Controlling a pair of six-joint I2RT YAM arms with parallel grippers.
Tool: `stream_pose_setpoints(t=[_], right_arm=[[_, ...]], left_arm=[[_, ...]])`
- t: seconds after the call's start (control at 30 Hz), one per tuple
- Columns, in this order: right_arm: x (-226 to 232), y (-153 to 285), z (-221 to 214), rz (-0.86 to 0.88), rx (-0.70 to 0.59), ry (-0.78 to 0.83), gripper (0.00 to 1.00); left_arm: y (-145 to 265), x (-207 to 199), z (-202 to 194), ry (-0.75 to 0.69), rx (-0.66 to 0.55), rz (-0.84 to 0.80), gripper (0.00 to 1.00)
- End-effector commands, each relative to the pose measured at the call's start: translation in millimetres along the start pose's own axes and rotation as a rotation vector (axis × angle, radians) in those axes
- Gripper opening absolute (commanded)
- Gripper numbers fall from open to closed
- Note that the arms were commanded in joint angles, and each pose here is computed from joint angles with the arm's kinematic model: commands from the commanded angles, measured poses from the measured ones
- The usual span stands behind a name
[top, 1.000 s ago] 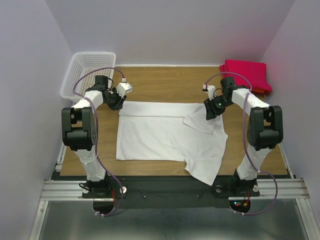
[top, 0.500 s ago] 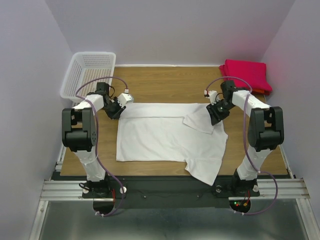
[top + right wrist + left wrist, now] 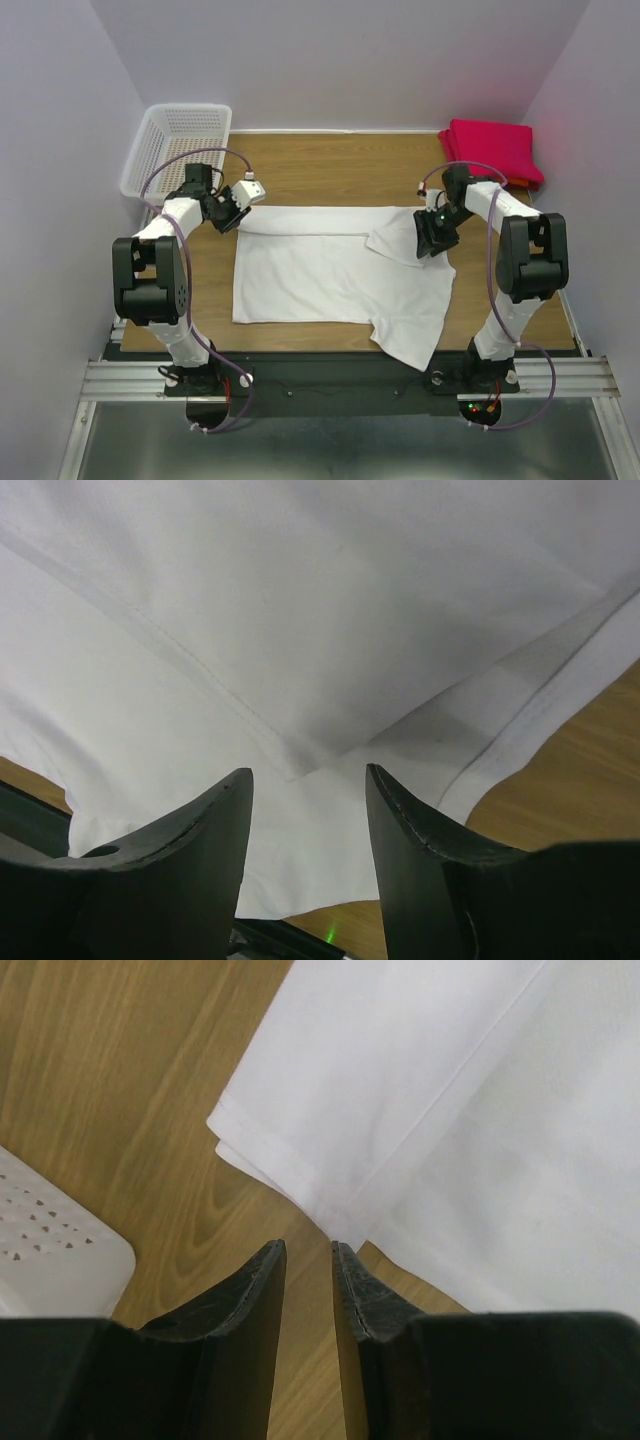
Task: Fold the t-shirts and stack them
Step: Fold the tshirt
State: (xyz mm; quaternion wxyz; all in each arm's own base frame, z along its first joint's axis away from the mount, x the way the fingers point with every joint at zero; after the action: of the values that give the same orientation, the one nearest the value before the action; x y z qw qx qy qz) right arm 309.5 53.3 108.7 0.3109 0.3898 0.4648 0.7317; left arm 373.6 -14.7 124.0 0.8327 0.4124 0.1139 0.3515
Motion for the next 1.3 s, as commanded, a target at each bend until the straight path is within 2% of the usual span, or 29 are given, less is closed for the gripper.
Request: stream_pose_setpoints(t=[0.0, 0.13, 0.23, 0.37, 0.4, 0.5, 0.67, 0.83, 0.87, 0.9, 0.97, 1.2, 1.27], right_arm=[[4, -11, -15, 0.039, 0.068, -0.110, 0.55], [2, -18, -18, 0.043, 0.091, -0.124, 0.53], [2, -19, -20, 0.045, 0.100, -0.127, 0.46], [4, -18, -20, 0.059, 0.096, -0.132, 0.26], [4, -17, -19, 0.059, 0.092, -0.129, 0.17], [6, -11, -17, 0.065, 0.074, -0.120, 0.01], [6, 5, -7, 0.047, 0.036, -0.086, 0.01], [5, 13, -11, 0.046, 0.058, -0.062, 0.01], [5, 12, -12, 0.052, 0.063, -0.065, 0.04], [6, 13, -13, 0.062, 0.074, -0.068, 0.21], [7, 11, -14, 0.078, 0.083, -0.074, 0.28], [7, 6, -19, 0.091, 0.101, -0.087, 0.27], [7, 4, -20, 0.098, 0.105, -0.093, 0.23]], left_arm=[[6, -5, 9, -0.024, -0.073, 0.009, 0.37], [5, -9, 4, -0.024, -0.070, -0.002, 0.37], [6, -11, -2, -0.049, -0.053, 0.005, 0.37], [5, -12, -8, -0.067, -0.032, 0.012, 0.37], [4, -14, -12, -0.069, -0.017, 0.003, 0.37], [5, -15, -15, -0.085, -0.006, -0.019, 0.37], [10, -17, -16, -0.119, -0.003, -0.088, 0.34], [11, -15, -16, -0.111, 0.030, -0.116, 0.36], [12, -14, -16, -0.114, 0.030, -0.114, 0.37], [12, -14, -16, -0.115, 0.030, -0.114, 0.37], [13, -13, -14, -0.118, 0.029, -0.111, 0.38], [17, -14, -11, -0.102, 0.022, -0.111, 0.38], [19, -14, -10, -0.097, 0.014, -0.108, 0.38]])
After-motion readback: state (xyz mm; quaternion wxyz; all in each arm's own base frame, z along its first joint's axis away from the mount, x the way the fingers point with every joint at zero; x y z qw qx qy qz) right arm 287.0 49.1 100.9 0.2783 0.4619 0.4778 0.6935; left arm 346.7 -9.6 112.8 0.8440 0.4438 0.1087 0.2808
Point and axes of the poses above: each gripper's point midway between its finger pads, its own y axis back along the fingers, its own x axis along the line the jaws close on, z = x × y, the point moved 6 cm from there along y, back along the fingers, and after that the axes turned 13 degrees about y, right-handed, at the moved point
